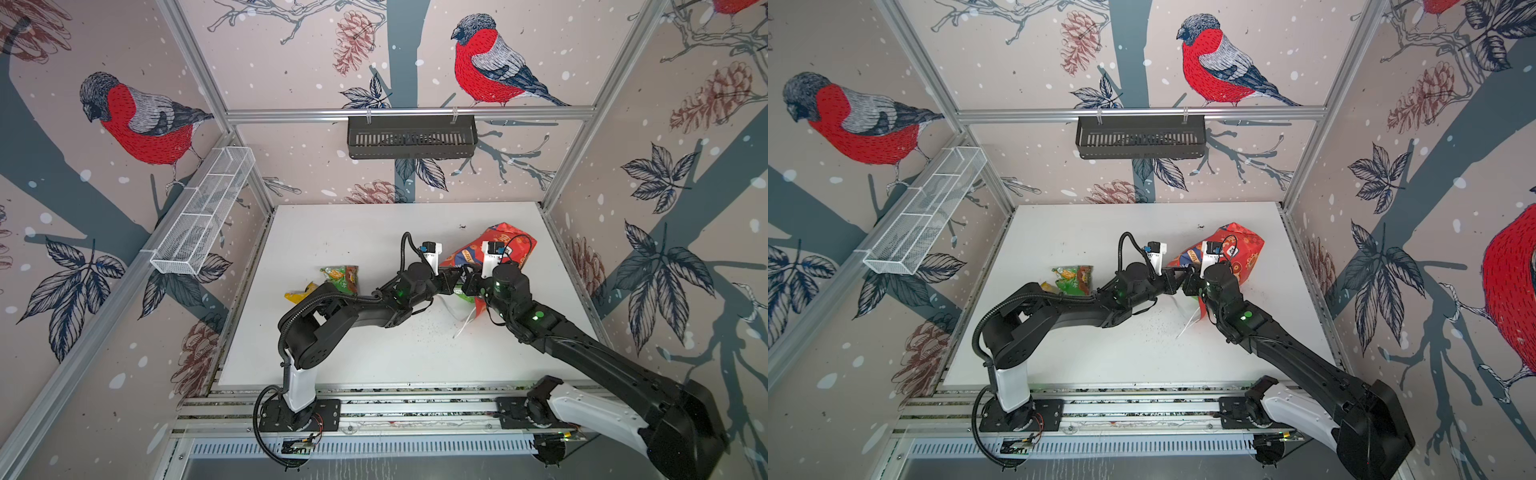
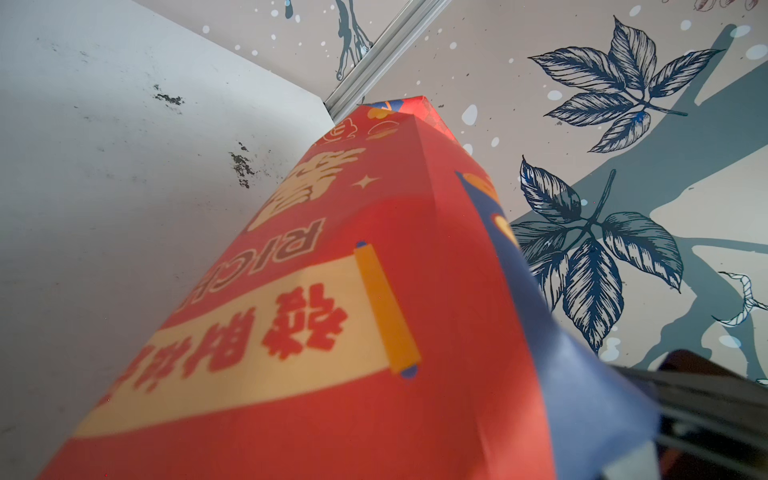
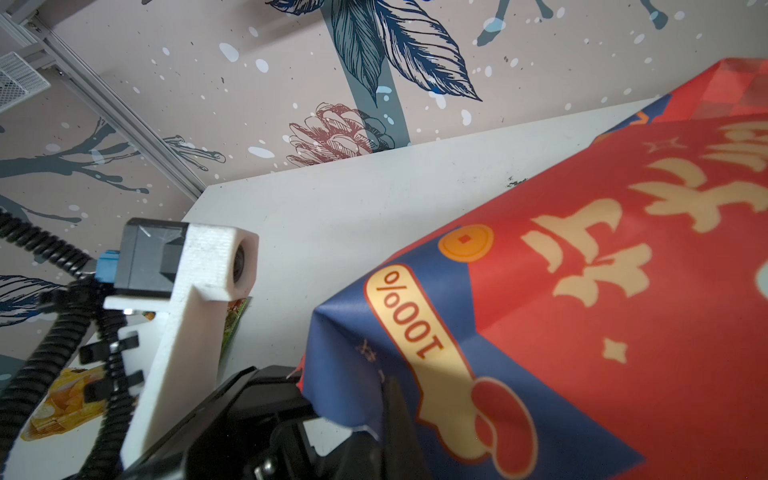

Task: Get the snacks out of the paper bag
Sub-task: 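Close the left gripper on the purple FOXS pack inside the bag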

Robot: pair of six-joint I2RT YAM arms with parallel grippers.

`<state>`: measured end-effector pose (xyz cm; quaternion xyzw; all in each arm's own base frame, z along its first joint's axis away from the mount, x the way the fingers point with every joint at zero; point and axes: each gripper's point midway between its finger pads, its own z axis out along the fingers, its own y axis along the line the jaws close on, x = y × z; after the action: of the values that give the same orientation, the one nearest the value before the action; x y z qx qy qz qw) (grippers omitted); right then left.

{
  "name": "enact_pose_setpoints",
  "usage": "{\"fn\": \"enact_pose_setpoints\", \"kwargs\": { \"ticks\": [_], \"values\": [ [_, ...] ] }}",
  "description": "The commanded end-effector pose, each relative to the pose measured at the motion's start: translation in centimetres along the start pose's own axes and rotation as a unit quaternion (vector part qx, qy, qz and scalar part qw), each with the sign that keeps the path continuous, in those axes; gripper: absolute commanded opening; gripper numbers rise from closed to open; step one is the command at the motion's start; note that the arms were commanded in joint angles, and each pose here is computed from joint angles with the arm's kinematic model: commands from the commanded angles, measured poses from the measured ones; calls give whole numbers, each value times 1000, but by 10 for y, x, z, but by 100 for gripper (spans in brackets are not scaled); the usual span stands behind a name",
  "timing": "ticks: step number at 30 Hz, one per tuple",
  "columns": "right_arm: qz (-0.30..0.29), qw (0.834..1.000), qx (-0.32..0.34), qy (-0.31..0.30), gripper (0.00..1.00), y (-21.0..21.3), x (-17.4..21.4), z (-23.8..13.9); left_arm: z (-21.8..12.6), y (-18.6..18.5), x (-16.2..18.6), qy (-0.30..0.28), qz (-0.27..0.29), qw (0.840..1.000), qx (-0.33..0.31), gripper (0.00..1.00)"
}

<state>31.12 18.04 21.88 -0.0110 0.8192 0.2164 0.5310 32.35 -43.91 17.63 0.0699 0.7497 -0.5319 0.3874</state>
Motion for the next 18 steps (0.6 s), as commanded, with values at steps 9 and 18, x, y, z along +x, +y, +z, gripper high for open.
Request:
{"fn": "enact_pose_setpoints", "kwargs": {
  "ticks": [9, 18],
  "values": [
    [17, 1000, 9, -12, 0, -5, -6, -1, -8, -7, -5, -16, 16, 1000, -2, 0],
    [25, 1000, 8, -14, 0, -8, -9, -3, -15, -20, -10, -23, 28, 999, 6, 0]
  ]
}}
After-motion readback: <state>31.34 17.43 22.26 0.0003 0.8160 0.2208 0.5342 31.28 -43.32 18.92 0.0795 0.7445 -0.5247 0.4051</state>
